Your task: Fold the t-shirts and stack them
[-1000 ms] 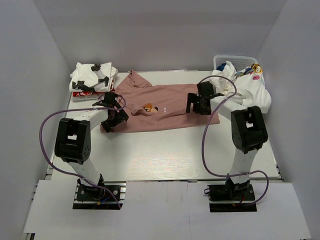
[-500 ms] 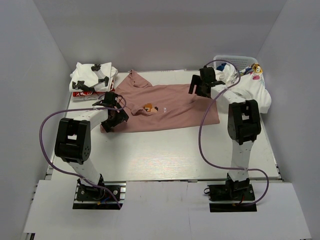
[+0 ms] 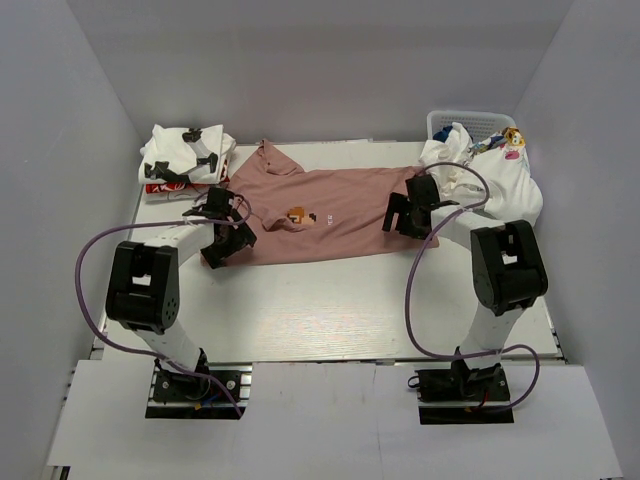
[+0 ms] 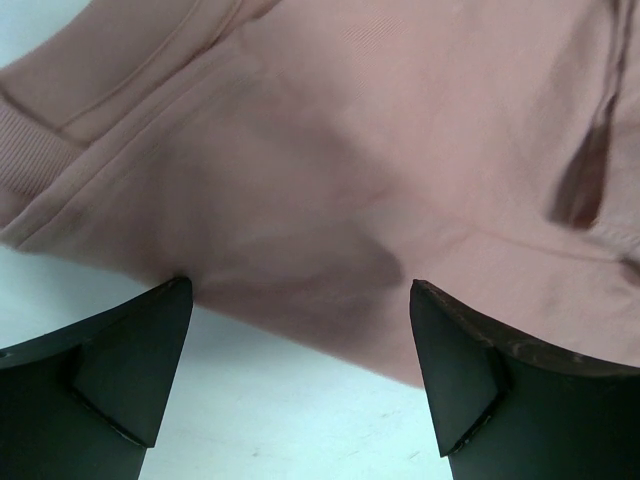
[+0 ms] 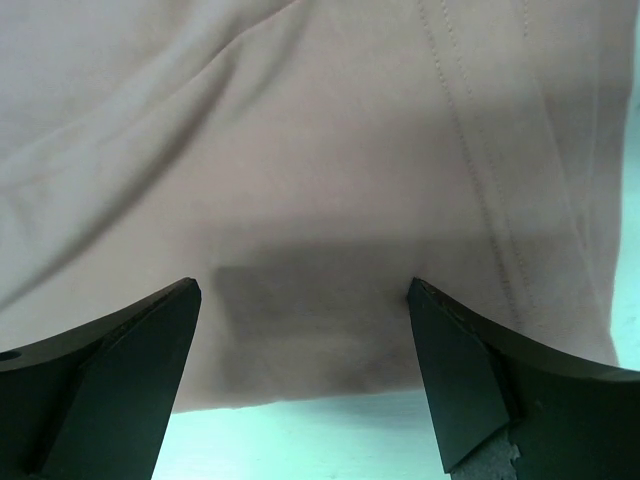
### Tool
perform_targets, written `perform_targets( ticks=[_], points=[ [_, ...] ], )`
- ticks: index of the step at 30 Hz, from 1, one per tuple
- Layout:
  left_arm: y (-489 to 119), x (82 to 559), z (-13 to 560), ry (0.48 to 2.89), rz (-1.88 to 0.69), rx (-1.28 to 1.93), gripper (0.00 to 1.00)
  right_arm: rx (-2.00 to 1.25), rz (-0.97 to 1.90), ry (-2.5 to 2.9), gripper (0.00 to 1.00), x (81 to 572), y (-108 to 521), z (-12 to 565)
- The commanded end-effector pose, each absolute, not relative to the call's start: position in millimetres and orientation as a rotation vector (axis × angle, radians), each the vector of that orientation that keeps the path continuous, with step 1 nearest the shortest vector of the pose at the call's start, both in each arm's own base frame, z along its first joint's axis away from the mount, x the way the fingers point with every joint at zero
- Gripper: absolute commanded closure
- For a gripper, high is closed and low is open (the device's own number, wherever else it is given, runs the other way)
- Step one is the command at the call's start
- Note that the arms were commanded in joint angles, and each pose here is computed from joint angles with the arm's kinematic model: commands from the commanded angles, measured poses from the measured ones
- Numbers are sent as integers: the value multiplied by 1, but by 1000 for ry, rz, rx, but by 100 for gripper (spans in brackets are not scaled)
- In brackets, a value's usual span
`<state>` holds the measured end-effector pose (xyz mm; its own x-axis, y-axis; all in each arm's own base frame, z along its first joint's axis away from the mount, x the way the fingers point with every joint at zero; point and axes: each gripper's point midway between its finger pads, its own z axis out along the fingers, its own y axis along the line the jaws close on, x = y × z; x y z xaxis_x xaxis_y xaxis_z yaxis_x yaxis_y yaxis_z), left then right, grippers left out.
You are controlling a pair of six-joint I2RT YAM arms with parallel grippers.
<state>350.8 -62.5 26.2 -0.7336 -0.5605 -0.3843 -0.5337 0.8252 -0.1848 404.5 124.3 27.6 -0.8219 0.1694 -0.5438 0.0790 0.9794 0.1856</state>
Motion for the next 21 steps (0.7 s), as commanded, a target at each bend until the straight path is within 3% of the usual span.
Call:
perform_targets(
  ticks=[1, 8, 12, 16, 21],
  points=[
    [-59, 332, 34, 2576, -101, -824, 0, 257, 245, 2611, 10, 378, 125, 10],
    [-67, 227, -5, 2797, -101, -959, 0, 426, 196, 2785, 10, 261, 99, -20],
    [-60, 173, -9, 2830, -77, -1035, 0, 459, 194, 2751, 10, 225, 88, -7],
    [-67, 169, 18, 2726, -232, -1011, 0, 430, 91, 2746, 10, 198, 68, 6],
    [-72, 228, 79, 2520, -344, -873, 0, 98, 290, 2511, 10, 234, 100, 83]
  ],
)
